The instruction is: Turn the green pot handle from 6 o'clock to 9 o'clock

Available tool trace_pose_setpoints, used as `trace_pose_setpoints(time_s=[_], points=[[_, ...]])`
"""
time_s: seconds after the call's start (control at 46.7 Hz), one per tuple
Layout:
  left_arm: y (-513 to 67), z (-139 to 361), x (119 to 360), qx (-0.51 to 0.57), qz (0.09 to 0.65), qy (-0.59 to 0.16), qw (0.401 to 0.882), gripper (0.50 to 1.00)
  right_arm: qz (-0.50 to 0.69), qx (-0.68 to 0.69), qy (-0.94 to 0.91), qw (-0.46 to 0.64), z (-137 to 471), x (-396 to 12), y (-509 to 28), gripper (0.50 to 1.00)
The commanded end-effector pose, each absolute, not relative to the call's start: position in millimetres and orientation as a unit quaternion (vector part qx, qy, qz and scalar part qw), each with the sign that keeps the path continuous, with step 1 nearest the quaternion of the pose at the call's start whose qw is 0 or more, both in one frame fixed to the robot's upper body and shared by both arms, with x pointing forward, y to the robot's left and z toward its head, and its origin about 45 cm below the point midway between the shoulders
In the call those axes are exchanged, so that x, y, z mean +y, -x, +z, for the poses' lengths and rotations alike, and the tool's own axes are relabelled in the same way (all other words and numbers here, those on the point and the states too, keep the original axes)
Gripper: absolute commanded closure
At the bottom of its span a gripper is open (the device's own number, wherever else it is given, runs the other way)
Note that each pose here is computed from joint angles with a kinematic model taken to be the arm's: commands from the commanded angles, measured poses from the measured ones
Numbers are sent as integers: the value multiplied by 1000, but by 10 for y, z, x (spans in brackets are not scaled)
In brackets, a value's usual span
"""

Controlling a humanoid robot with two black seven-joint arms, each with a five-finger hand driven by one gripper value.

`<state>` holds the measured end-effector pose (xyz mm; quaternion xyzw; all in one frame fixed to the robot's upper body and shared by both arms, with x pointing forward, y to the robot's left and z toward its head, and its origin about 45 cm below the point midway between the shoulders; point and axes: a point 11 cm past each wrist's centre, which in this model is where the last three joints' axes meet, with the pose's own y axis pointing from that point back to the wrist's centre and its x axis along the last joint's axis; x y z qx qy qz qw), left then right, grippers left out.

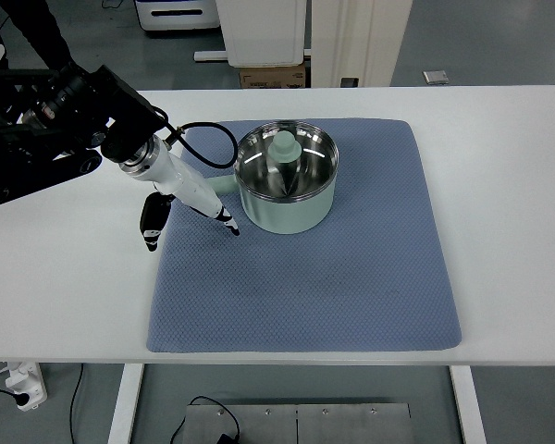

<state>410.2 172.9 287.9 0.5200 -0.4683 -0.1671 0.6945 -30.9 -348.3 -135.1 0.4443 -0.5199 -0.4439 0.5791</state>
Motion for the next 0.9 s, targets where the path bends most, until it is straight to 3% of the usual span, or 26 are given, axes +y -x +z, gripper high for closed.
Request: trace_pose_setpoints(time_s=[0.0, 0.557, 0.878], points=[[-4136, 2869, 1758, -467, -161, -527, 691, 500, -444, -520, -444, 579, -1351, -3483, 308, 500], [-4268, 2854, 1823, -474, -142, -560, 664, 500, -444, -520, -444, 579, -1351, -3483, 308, 500], [-4132, 2857, 1715, -470, -164, -527, 689, 500, -444, -520, -444, 579, -1351, -3483, 308, 500]])
